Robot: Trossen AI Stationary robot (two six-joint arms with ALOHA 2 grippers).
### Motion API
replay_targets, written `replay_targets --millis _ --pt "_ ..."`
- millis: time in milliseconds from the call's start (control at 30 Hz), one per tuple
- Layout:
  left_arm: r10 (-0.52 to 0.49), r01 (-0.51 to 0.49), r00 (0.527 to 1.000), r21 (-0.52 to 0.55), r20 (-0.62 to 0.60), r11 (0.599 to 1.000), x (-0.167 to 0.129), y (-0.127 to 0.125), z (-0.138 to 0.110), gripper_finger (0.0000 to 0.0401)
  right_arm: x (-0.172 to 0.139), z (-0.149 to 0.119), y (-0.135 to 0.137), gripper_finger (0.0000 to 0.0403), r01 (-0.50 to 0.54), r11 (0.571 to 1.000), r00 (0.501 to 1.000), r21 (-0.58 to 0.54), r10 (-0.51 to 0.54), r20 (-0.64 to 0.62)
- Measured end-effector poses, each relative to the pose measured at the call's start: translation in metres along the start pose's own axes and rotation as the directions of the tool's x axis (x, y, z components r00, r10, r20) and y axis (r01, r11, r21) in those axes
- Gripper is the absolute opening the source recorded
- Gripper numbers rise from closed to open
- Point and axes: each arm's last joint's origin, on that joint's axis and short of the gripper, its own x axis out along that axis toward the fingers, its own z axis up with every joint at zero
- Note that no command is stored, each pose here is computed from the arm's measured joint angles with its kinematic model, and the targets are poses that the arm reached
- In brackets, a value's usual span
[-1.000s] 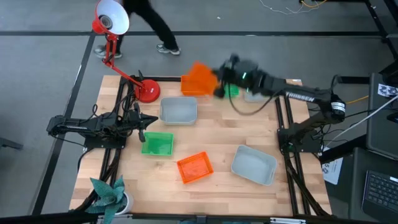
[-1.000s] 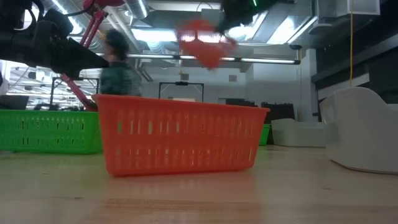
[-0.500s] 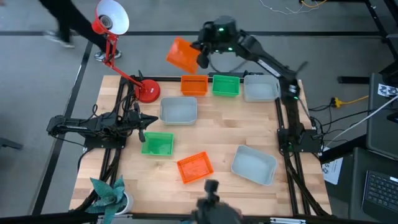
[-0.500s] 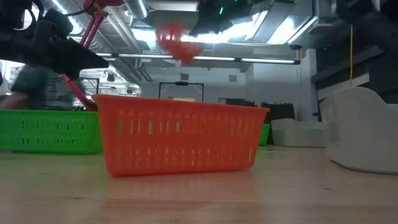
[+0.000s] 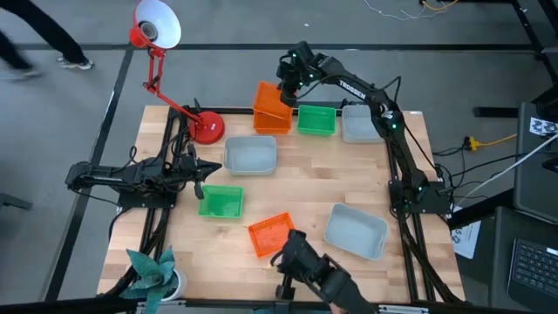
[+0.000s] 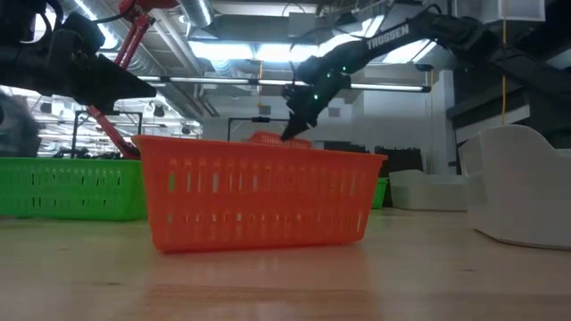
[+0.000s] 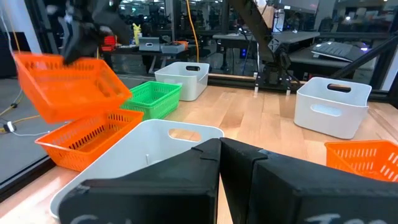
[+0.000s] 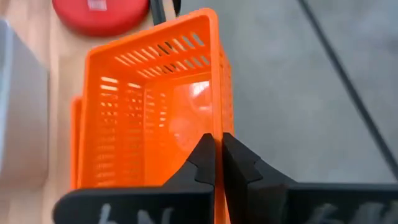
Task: Stack baskets by color
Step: Stack the middle orange bin on the top orange bin
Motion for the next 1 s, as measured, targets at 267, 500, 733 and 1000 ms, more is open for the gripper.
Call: replay_targets --millis 267,500,733,1000 --pt "0.000 0.000 1.000 0.000 0.000 1.000 0.000 0.000 0.000 0.0000 -0.001 -0.007 -0.002 0.0003 -0.146 0.989 0.989 0.024 0.145 0.030" --pt "0.000 0.000 1.000 0.000 0.000 1.000 0.000 0.000 0.000 0.0000 -0.001 -0.013 0.001 0.0003 -0.171 0.985 0.984 0.021 0.172 -0.035" --pt "0.000 0.000 1.000 0.000 0.000 1.000 0.000 0.000 0.000 0.0000 0.000 -0.012 0.003 0.0036 -0.177 0.984 0.983 0.006 0.177 -0.038" --pt "0.000 0.000 1.000 0.000 0.000 1.000 0.000 0.000 0.000 0.0000 0.004 -0.005 0.017 0.0100 -0.194 0.981 0.981 -0.026 0.193 -0.033"
